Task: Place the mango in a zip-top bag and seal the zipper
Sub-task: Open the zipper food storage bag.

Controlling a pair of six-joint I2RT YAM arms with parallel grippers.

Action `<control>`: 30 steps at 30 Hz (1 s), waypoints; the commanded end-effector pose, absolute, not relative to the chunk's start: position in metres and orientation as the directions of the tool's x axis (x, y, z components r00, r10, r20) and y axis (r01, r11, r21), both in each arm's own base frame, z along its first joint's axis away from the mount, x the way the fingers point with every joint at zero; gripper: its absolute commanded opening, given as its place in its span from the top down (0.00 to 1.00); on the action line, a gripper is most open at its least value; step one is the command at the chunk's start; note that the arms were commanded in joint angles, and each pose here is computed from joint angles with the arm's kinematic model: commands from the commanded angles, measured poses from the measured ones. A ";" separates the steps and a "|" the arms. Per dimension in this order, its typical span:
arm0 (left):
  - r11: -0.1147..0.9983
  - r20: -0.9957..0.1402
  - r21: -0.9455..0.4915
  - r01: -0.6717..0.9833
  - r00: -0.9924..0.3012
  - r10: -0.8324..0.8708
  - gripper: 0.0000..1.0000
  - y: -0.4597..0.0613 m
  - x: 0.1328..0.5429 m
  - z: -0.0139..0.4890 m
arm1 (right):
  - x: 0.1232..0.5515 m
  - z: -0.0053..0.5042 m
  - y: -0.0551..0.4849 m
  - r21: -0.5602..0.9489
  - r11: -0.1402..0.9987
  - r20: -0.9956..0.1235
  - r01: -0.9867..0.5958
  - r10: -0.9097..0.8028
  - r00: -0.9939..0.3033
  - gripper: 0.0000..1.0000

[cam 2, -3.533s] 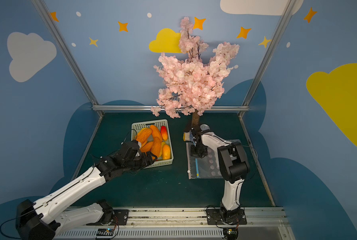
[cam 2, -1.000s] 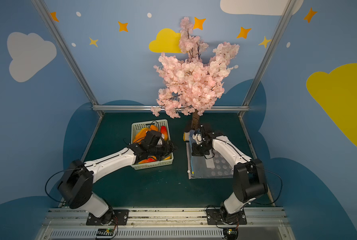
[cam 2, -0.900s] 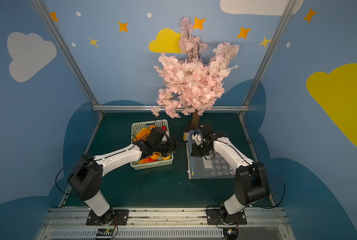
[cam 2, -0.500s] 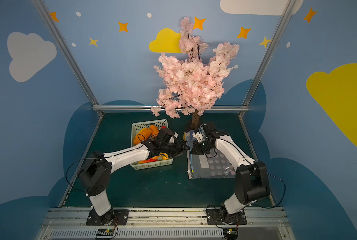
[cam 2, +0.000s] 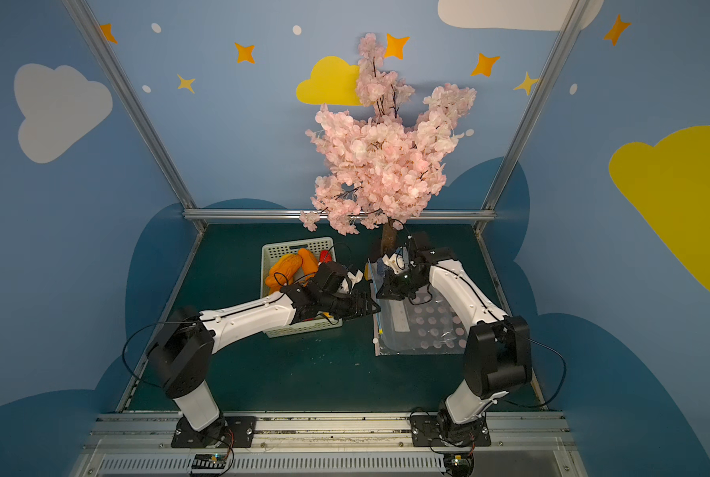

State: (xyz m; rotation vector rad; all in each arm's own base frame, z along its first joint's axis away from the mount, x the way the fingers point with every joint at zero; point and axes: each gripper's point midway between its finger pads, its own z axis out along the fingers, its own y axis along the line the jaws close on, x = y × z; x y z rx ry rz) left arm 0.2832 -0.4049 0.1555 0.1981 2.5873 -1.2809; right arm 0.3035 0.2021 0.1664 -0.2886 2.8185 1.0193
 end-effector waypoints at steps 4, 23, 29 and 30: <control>0.651 -0.304 -0.714 0.258 -0.952 0.044 0.51 -0.399 0.286 0.146 | 0.299 0.170 0.202 0.629 0.747 -0.161 -0.214 -0.144 -0.976 1.00; 0.688 -0.304 -0.687 0.236 -0.952 0.023 0.66 -0.405 0.301 0.135 | 0.293 0.178 0.212 0.648 0.729 -0.158 -0.220 -0.154 -0.975 1.00; 0.682 -0.317 -0.697 0.222 -0.948 -0.016 0.97 -0.404 0.305 0.146 | 0.290 0.175 0.202 0.598 0.773 -0.162 -0.213 -0.143 -0.976 1.00; 0.673 -0.323 -0.706 0.220 -0.946 -0.030 0.97 -0.403 0.305 0.151 | 0.291 0.174 0.199 0.581 0.786 -0.169 -0.212 -0.139 -0.976 1.00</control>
